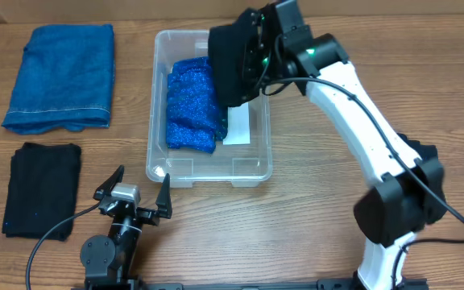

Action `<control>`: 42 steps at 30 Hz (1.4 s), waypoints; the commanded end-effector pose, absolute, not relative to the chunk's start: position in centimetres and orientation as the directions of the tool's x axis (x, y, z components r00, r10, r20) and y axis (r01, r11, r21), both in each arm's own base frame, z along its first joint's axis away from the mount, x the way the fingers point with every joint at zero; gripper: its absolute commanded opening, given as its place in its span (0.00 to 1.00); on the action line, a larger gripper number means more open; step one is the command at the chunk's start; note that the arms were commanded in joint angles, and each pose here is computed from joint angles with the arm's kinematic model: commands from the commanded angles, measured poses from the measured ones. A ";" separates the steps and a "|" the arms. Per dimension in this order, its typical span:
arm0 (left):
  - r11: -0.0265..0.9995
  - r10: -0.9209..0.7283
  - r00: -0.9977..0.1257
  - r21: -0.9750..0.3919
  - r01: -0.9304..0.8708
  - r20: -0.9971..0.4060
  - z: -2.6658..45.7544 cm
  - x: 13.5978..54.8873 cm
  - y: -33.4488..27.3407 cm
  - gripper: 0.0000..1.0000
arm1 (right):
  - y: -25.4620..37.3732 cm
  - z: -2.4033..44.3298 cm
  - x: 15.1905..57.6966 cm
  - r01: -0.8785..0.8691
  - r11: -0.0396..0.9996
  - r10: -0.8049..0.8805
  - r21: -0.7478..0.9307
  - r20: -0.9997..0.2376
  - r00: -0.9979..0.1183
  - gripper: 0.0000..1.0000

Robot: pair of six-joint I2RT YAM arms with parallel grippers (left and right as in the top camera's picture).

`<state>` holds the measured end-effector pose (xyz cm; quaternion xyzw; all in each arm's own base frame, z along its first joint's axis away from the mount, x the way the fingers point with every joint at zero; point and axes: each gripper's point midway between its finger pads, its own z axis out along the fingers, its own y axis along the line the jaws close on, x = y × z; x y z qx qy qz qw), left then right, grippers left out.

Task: Pack container
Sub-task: 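Lift the black cloth and carry it left into the container's right side, then press the black cloth down beside the blue fabric with the right gripper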

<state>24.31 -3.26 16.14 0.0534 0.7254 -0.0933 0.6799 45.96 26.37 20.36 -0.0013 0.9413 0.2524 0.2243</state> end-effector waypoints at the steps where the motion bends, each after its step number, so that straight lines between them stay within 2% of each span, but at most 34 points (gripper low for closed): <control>1: 0.978 -0.031 -0.058 -0.042 0.203 -0.998 16.2 24.3 -3.2 1.00 | 27.2 20.3 46.1 -0.121 0.852 0.113 0.509 -0.406 -0.907 0.04; 24: 0.978 -0.031 -0.058 -0.042 0.203 -0.998 16.2 24.3 -3.2 1.00 | 27.2 16.2 46.3 -0.080 0.871 0.104 0.485 -0.340 -0.935 0.04; 26: 0.978 -0.031 -0.058 -0.042 0.203 -0.998 16.2 24.3 -3.2 1.00 | 27.2 15.9 46.2 -0.077 0.873 0.103 0.482 -0.335 -0.937 0.08; 27: 0.978 -0.031 -0.058 -0.042 0.203 -0.998 16.2 24.3 -3.2 1.00 | 27.1 15.8 46.1 -0.075 0.873 0.102 0.481 -0.332 -0.938 0.15; 28: 0.978 -0.031 -0.058 -0.042 0.203 -0.998 16.2 24.3 -3.2 1.00 | 27.1 15.8 46.1 -0.074 0.874 0.102 0.481 -0.330 -0.938 0.27; 29: 0.978 -0.031 -0.058 -0.042 0.203 -0.998 16.2 24.3 -3.2 1.00 | 27.1 15.8 46.1 -0.074 0.874 0.102 0.480 -0.330 -0.939 0.35; 31: 0.978 -0.031 -0.058 -0.042 0.203 -0.998 16.2 24.3 -3.2 1.00 | 27.0 15.7 46.1 -0.072 0.878 0.104 0.474 -0.334 -0.937 0.38; 33: 0.978 -0.031 -0.058 -0.042 0.203 -0.998 16.2 24.3 -3.2 1.00 | 26.5 15.6 46.4 -0.061 0.890 0.111 0.451 -0.344 -0.932 0.47; 35: 0.978 -0.031 -0.058 -0.042 0.203 -0.998 16.2 24.3 -3.2 1.00 | 25.8 15.3 46.6 -0.043 0.909 0.120 0.415 -0.358 -0.926 0.50; 42: 0.978 -0.031 -0.058 -0.042 0.203 -0.998 16.2 24.3 -3.2 1.00 | 24.6 15.5 47.4 -0.022 0.934 0.131 0.357 -0.398 -0.908 0.50</control>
